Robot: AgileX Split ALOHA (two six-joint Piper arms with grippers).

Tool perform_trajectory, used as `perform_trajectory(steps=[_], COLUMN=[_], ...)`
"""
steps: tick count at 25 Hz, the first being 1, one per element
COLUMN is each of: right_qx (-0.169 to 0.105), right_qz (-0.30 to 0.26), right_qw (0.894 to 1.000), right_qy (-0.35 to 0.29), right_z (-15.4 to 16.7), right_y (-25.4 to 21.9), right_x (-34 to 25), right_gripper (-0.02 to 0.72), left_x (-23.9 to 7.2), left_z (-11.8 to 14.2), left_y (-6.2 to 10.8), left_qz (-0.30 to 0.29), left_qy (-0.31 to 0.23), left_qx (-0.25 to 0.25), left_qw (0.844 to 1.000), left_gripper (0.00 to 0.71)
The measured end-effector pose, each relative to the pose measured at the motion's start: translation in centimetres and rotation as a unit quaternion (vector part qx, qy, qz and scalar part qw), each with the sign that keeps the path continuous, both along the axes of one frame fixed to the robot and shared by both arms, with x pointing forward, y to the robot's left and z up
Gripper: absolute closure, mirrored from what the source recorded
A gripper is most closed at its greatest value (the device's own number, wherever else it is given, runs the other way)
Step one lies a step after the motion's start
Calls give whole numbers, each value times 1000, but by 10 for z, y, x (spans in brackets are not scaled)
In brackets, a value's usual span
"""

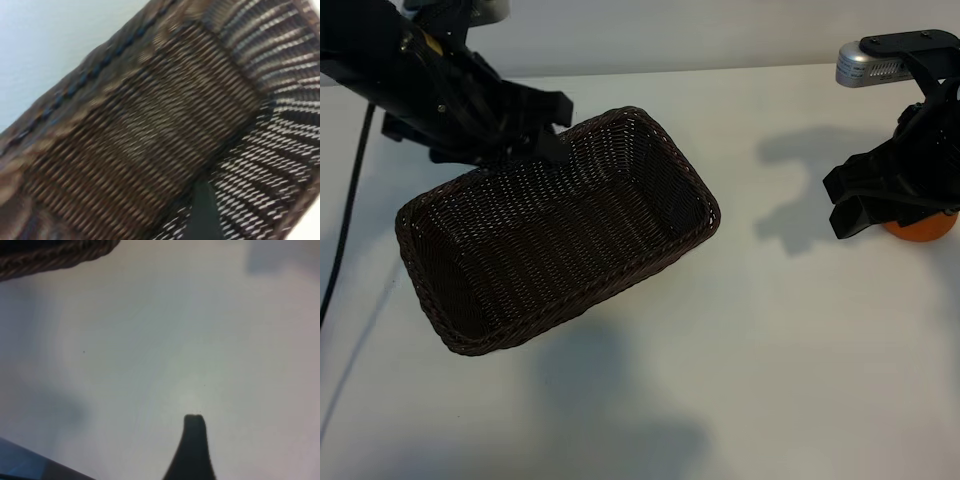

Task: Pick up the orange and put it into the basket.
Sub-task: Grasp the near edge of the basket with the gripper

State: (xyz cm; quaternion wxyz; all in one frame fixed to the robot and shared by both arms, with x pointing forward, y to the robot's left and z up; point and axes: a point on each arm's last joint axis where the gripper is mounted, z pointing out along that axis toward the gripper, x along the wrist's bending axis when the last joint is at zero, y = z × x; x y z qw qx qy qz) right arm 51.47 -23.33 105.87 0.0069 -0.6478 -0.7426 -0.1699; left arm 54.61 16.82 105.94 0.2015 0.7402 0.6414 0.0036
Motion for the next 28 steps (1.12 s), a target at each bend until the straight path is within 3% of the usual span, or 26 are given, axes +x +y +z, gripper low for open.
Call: perform_trajectory(steps=[5,10,17,28], right_qx=[0,0,1,1], right_qz=[0,-1,-1,-1], right_qw=[1000,1000,1000,1000], right_qy=[0,-4,-6,-6], right_z=[0,0,0,0], right_y=[0,0,0,0], right_x=[0,1,1,1], right_gripper=[122,122,122,122], left_x=[-9,-34,-72,-111], left_z=[6,8,-19,-44], left_y=[19,34,56,77], left_qz=[50,95,145,217], left_qy=[12,9,26,11], left_qx=[79,91,129,115], left_qw=[996,991,981,969], left_gripper=[147,147,147,147])
